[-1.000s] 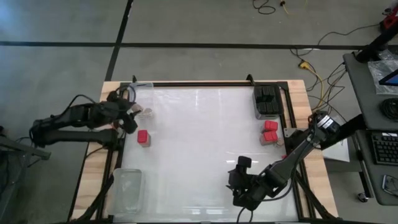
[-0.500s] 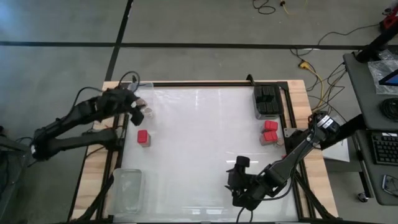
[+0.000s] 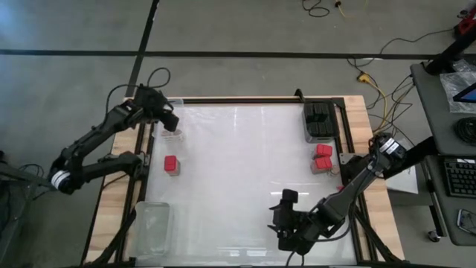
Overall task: Sort spices by type
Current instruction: Put the brown seasoning bottle into the transparent bin
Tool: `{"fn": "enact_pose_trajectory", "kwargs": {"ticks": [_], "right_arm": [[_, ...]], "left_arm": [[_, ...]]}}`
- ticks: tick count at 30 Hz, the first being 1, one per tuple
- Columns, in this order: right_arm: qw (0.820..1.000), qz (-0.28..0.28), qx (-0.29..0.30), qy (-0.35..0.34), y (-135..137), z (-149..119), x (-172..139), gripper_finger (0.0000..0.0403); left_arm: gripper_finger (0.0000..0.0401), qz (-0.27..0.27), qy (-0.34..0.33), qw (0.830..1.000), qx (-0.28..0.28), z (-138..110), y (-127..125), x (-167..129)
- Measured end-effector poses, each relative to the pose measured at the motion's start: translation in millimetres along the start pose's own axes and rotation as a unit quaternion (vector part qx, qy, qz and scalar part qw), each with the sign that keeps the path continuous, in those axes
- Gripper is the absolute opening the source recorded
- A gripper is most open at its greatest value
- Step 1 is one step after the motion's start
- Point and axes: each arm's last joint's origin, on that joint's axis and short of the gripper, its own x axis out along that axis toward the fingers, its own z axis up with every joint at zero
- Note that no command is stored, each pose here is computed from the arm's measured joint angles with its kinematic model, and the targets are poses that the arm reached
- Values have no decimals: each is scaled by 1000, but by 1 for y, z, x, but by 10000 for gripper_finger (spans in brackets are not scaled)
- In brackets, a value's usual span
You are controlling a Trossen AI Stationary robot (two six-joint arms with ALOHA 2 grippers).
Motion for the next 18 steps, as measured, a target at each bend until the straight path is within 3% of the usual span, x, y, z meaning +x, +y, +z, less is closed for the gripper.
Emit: {"fn": "enact_pose_trajectory", "kwargs": {"ticks": [7,18], "right_arm": [[1000,0,-1,1,0,-1,0,263],[1000,0,-5,1,0,-1,0,256]], "left_arm": [[164,17,-36,998,-49,-2,3,26],[164,23,16,997,-72,-9,3,55]]}}
